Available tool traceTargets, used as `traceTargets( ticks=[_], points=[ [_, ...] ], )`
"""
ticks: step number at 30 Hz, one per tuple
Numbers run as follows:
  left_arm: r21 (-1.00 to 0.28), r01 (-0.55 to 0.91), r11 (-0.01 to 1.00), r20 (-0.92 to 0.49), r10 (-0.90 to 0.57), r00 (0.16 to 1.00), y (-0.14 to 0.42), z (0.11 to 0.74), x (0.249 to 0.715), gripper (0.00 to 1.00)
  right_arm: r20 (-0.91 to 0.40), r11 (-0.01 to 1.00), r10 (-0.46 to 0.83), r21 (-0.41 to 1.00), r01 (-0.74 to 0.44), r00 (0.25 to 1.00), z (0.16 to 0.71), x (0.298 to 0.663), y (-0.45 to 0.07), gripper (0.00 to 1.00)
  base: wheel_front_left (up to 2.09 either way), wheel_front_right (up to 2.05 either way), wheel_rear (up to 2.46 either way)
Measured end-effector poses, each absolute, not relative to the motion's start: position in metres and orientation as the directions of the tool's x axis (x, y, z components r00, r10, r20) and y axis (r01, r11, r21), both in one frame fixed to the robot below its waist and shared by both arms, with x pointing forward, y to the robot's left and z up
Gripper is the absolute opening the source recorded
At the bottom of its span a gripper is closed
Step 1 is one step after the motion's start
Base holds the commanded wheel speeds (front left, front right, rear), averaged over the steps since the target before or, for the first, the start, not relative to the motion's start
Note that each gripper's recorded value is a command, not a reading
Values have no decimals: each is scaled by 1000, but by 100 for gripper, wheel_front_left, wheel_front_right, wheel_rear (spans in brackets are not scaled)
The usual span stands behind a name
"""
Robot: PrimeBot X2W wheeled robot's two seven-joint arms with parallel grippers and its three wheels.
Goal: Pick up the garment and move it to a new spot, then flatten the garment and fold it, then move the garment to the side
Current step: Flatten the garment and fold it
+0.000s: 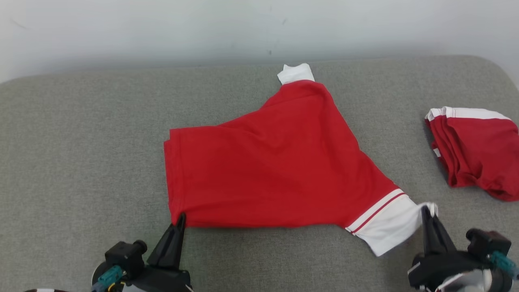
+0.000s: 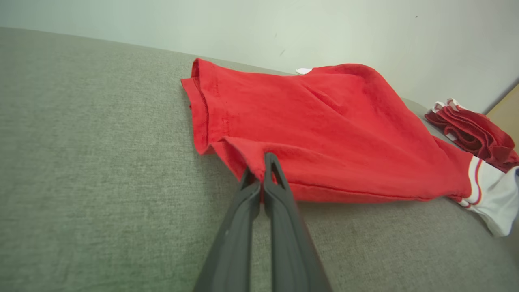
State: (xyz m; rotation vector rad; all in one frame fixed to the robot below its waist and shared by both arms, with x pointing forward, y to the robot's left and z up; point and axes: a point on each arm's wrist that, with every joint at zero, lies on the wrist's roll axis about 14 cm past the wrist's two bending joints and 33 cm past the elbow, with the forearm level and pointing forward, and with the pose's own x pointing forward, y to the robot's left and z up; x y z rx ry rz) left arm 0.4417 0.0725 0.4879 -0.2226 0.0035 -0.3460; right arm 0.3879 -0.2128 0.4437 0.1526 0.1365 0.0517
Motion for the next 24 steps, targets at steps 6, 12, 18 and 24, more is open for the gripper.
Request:
traceTargets(
  ticks=[6, 12, 18, 24],
  points=[
    [-72, 381, 922, 199, -361, 911, 81, 555, 456, 0, 110, 981, 145, 112, -158, 983, 529, 425, -195, 0, 0, 0, 0],
    [155, 381, 911, 363, -411, 836, 94, 647, 476, 0, 346, 968, 248, -55, -244, 905, 637, 452, -181, 0, 0, 0, 0],
    [285, 357, 890, 384, -447, 808, 101, 692, 492, 0, 447, 938, 337, -232, -257, 829, 709, 464, -166, 0, 0, 0, 0],
    [393, 342, 854, 382, -490, 784, 96, 720, 509, 0, 493, 916, 376, -326, -234, 785, 755, 477, -160, 0, 0, 0, 0]
  ],
)
